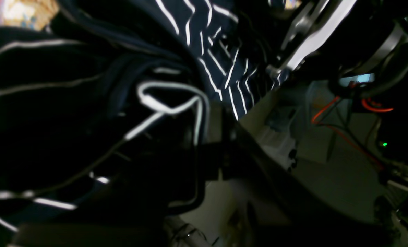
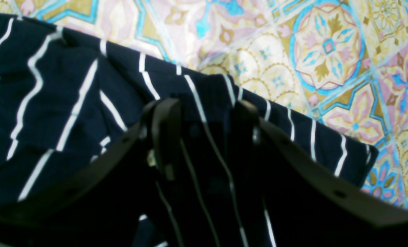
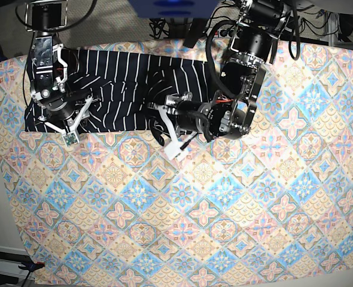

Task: Fold the T-shirt properly
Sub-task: 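Lift the shirt end with the left gripper and fold it toward the right gripper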

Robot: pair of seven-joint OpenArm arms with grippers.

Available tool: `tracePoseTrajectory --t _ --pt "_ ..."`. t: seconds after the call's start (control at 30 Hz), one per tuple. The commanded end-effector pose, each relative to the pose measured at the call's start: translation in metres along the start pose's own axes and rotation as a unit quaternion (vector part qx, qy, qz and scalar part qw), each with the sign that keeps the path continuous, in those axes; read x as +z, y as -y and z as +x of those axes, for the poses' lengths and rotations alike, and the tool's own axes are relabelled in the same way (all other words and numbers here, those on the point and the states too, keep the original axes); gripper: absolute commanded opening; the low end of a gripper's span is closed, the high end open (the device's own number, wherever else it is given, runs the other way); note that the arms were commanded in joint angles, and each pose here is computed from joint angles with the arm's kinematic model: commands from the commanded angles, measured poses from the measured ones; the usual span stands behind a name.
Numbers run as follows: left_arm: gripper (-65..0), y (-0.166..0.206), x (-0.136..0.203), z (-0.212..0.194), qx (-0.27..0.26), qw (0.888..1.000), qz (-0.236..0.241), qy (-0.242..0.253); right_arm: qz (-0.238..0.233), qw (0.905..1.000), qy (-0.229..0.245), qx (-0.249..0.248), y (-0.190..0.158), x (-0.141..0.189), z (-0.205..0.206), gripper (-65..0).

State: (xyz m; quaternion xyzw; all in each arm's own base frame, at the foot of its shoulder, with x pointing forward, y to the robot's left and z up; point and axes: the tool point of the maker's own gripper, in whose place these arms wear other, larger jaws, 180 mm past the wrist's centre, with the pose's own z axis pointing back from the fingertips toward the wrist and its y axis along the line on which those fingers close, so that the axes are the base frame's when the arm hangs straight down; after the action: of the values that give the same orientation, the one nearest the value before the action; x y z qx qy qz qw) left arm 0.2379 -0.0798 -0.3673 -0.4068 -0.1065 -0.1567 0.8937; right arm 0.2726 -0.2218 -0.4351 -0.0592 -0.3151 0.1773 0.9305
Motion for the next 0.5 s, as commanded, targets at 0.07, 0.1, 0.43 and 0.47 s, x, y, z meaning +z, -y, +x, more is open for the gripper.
tracePoseTrajectory --t 0.07,0.1,0.43,0.47 --pt "-58.7 0.022 -0.004 0.005 -0.027 0.999 -0.023 -0.001 -0.01 0.9998 0.017 0.005 0.009 0.003 0.011 -40.4" --pt "-58.7 0.023 -0.005 0.004 -0.029 0.999 -0.024 -0.003 -0.01 0.9998 0.017 0.005 0.009 0.003 0.011 -40.4" --pt "-50.9 0.02 -0.006 -0.001 -0.034 0.999 -0.018 -0.013 -0.01 0.9998 0.018 0.005 0.009 0.003 0.012 -40.4" --pt "-46.7 0.019 -0.006 -0.002 -0.033 0.999 -0.017 -0.014 -0.01 0.9998 0.018 0.005 0.009 0.003 0.012 -40.4"
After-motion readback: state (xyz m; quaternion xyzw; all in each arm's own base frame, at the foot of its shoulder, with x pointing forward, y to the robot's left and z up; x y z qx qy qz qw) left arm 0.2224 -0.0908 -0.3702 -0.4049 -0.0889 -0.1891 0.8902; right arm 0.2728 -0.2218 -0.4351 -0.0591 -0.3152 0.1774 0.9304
